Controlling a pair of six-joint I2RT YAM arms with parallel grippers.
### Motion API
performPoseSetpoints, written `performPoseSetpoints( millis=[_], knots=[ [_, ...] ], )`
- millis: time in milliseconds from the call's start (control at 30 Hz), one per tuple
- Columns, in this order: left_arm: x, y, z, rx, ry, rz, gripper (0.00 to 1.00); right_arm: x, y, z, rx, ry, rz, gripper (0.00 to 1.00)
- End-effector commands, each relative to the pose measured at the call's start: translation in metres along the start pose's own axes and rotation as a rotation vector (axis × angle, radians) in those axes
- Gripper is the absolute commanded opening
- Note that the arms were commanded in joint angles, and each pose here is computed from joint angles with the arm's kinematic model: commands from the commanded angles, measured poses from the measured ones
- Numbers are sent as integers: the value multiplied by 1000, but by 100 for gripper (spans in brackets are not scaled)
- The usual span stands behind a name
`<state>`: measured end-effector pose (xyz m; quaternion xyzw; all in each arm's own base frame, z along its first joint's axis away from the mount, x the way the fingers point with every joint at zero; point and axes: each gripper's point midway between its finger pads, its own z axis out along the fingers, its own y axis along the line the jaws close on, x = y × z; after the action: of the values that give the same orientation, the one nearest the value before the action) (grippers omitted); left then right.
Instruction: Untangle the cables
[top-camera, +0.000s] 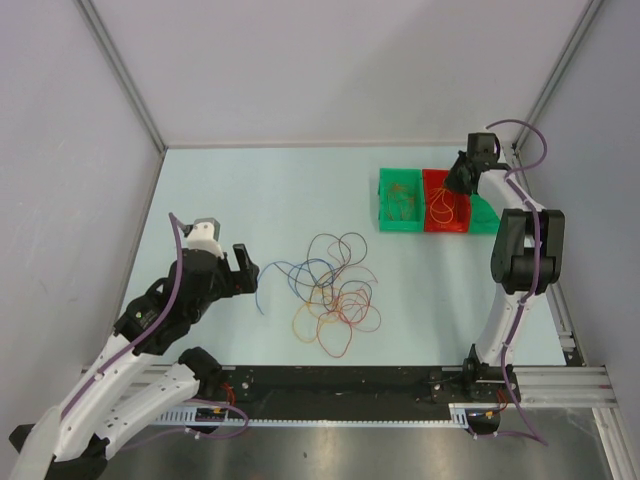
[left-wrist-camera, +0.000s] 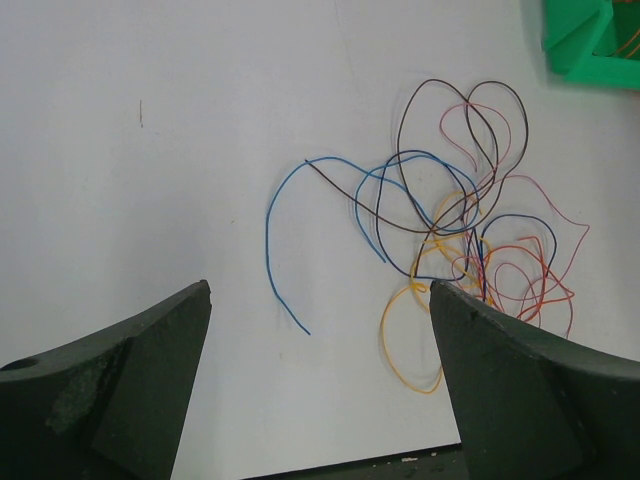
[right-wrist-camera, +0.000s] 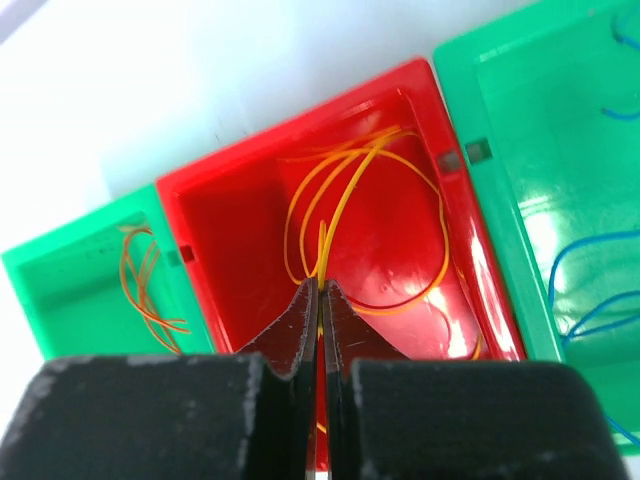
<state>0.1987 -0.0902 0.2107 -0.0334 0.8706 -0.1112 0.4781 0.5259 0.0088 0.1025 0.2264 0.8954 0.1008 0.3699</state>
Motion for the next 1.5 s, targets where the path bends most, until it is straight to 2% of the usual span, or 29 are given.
performPoseSetpoints(
  millis=[0, 400, 467, 533, 567, 700, 733, 933, 1167, 1467],
  knots=[
    [-7, -2, 1, 12, -25, 9, 95, -24, 15, 2, -44, -66, 9, 0],
    [-7, -3, 1, 14, -22, 10, 95, 12, 10, 7, -49, -5, 14, 0],
    [-7, -3, 1, 15, -23, 10, 95, 18, 11, 3, -44, 8, 7, 9],
    [-7, -3, 1, 17, -24, 9, 95, 17, 12, -3, -43, 2, 3, 24],
    [-7, -3, 1, 17, -24, 8, 95, 15, 13, -8, -44, -1, 0, 28],
    [-7, -4, 0, 23, -24, 10, 95, -4, 46, -44, -112, -69, -36, 49],
    [-7, -4, 0, 25, -25, 9, 95, -10, 49, -52, -116, -86, -39, 57],
    [-7, -4, 0, 26, -21, 9, 95, -37, 53, -102, -73, -158, -71, 76],
    [4, -10, 11, 20, 50, 15, 94, -23, 32, -147, -13, -153, -85, 78],
    [31, -70, 28, 175, 128, -21, 89, 42, 45, -203, -128, -110, -106, 77]
  ],
)
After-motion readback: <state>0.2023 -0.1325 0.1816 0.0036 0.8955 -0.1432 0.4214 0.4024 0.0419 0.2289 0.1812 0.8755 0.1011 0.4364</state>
